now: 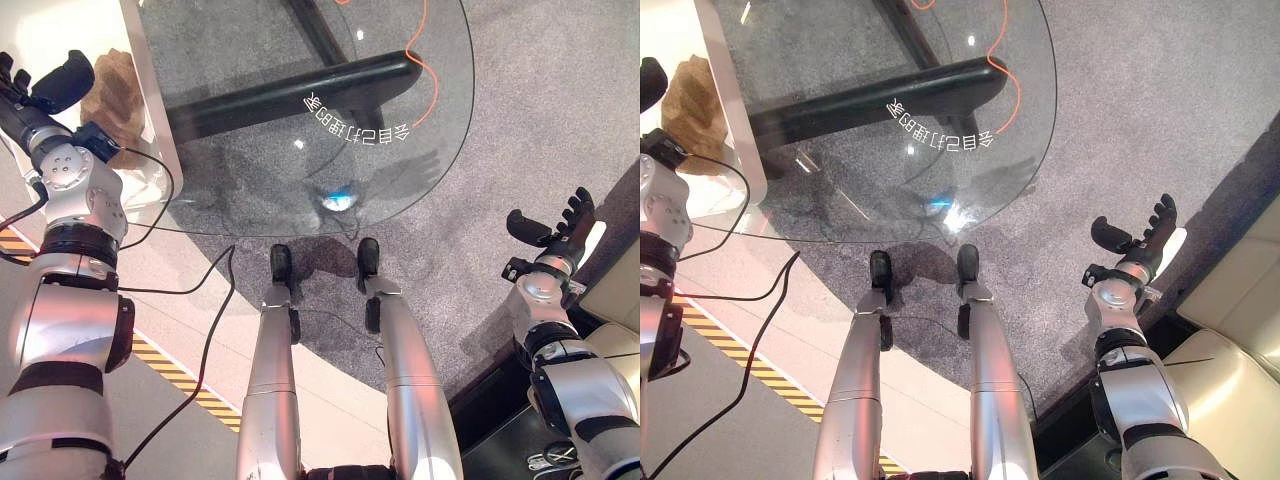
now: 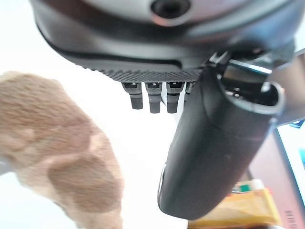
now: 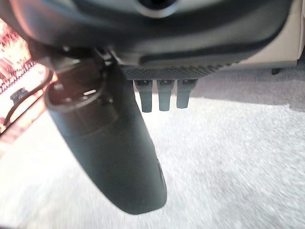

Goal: Wipe the table with a cloth and put it in the basket.

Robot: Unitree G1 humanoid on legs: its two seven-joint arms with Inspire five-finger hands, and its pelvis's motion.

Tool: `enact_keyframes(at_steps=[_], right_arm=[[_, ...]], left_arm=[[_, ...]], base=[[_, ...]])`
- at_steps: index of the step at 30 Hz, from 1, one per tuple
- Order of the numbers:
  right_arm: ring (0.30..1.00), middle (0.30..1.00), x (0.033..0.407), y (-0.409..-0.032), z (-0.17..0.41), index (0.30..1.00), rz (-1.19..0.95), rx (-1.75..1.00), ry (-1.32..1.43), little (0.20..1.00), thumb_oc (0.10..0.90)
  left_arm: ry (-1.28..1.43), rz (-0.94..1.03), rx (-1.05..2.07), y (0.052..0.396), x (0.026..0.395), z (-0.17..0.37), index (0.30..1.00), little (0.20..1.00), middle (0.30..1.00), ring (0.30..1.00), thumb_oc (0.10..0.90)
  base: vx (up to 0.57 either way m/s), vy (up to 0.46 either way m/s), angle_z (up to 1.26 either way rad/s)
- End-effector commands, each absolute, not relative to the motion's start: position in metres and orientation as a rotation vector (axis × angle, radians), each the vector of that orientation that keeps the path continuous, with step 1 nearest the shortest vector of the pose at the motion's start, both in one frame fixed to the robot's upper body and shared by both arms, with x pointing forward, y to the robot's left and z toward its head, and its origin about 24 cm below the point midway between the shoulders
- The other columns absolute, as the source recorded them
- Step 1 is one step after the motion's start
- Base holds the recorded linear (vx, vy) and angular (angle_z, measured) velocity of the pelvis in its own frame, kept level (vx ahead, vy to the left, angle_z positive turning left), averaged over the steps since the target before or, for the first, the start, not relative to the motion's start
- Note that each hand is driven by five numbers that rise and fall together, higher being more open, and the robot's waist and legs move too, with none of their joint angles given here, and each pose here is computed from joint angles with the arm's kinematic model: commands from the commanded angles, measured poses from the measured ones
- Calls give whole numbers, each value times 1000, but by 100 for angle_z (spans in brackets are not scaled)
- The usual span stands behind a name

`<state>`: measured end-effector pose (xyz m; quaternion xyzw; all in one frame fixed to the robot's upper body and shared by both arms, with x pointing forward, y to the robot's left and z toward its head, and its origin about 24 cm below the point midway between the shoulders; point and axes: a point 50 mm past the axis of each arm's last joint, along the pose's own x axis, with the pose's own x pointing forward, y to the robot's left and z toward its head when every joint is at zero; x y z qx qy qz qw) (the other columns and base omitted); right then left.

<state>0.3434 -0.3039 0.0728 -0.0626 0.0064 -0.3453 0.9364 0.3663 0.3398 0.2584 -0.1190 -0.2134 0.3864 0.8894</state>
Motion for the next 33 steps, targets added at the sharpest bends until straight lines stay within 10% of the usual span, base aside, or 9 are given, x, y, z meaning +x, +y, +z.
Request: enact_keyframes(at_steps=[1, 16, 33], right_arm=[[900, 900, 316, -324, 43, 900, -707, -152, 121, 900, 800], [900, 900, 182, -319, -91, 900, -547, -212, 692, 900, 800], [900, 900, 99, -298, -140, 900, -424, -178, 1155, 900, 800]], left_arm=[[-614, 906, -287, 381, 331, 266, 900, 900, 900, 900, 800], [208, 838, -204, 387, 223, -5, 900, 900, 900, 900, 800], [950, 589, -126, 317, 108, -128, 900, 900, 900, 900, 800]], base=[[31, -60, 1], [132, -7, 3], [59, 24, 6]])
